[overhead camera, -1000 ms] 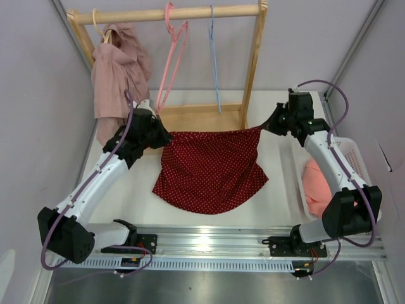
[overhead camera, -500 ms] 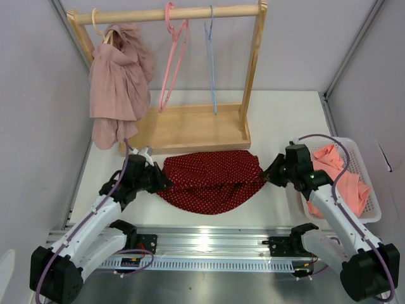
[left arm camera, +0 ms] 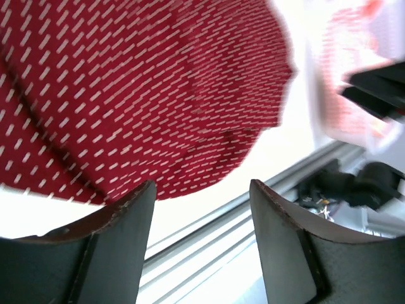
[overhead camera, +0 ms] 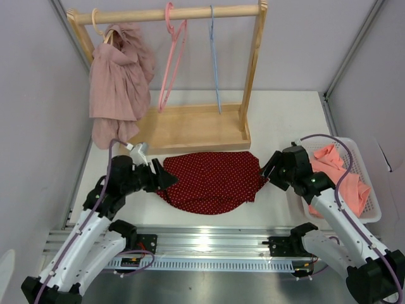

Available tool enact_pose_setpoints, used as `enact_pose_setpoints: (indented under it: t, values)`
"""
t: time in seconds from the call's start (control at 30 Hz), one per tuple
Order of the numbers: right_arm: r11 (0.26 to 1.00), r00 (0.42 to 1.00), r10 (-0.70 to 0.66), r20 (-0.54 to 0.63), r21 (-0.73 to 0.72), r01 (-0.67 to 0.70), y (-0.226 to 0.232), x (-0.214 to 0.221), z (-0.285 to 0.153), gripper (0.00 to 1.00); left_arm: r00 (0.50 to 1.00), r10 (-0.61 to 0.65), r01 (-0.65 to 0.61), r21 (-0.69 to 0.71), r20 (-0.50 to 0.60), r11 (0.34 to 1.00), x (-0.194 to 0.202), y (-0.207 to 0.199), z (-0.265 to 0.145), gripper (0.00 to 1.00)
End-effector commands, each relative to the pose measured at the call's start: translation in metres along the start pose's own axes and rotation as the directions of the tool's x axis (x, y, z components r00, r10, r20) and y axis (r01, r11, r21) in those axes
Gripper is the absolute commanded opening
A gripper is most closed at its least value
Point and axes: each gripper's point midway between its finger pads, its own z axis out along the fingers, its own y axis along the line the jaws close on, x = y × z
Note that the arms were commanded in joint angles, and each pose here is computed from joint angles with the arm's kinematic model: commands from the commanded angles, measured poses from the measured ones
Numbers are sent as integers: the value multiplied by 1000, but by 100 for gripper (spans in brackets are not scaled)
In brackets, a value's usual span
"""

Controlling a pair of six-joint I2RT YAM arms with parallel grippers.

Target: Place the skirt on the hanger

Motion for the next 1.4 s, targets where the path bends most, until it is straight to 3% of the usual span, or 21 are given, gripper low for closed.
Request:
enact_pose_setpoints:
  t: [0.0,0.1,0.17,0.3,0.4,0.6,0.8,0.83,0.9,0.93,1.1,1.37]
  values:
    - [999,996,-19,90,-45,23,28,-33,-14,63,975,172,-197,196,141,961,-43,-65,-36,65]
    - [997,993,-30,116,-74,39,46,-48,-20,63,930,230,-309,271,286,912,-80,-109,-65,65]
    - [995,991,-41,128,-83,52,53,-55,-23,63,914,242,-337,279,326,899,-96,-123,-72,65]
    - [993,986,-66,152,-86,80,66,-70,-28,63,819,268,-469,322,507,822,-146,-185,-121,65]
    - [991,983,-75,169,-99,93,74,-77,-31,62,760,266,-514,299,592,804,-181,-213,-143,65]
    - [987,982,-78,173,-125,100,82,-81,-29,62,658,262,-537,196,706,821,-254,-249,-156,66]
    - [985,980,-90,175,-131,114,85,-84,-28,62,580,309,-456,-15,754,890,-318,-244,-143,68]
    - [984,980,-91,175,-133,115,85,-84,-29,62,615,338,-439,-47,713,897,-328,-235,-110,69]
    - [983,981,-91,171,-140,115,87,-84,-29,62,610,374,-411,-125,699,903,-346,-231,-108,70]
    - [983,981,-90,173,-144,115,88,-85,-30,62,649,403,-390,-173,645,905,-352,-216,-73,70]
    - [981,979,-98,179,-148,125,88,-87,-33,62,617,478,-401,-273,625,874,-380,-212,-57,73]
    - [982,976,-101,192,-140,129,85,-94,-34,62,656,540,-391,-374,528,841,-388,-186,-19,73]
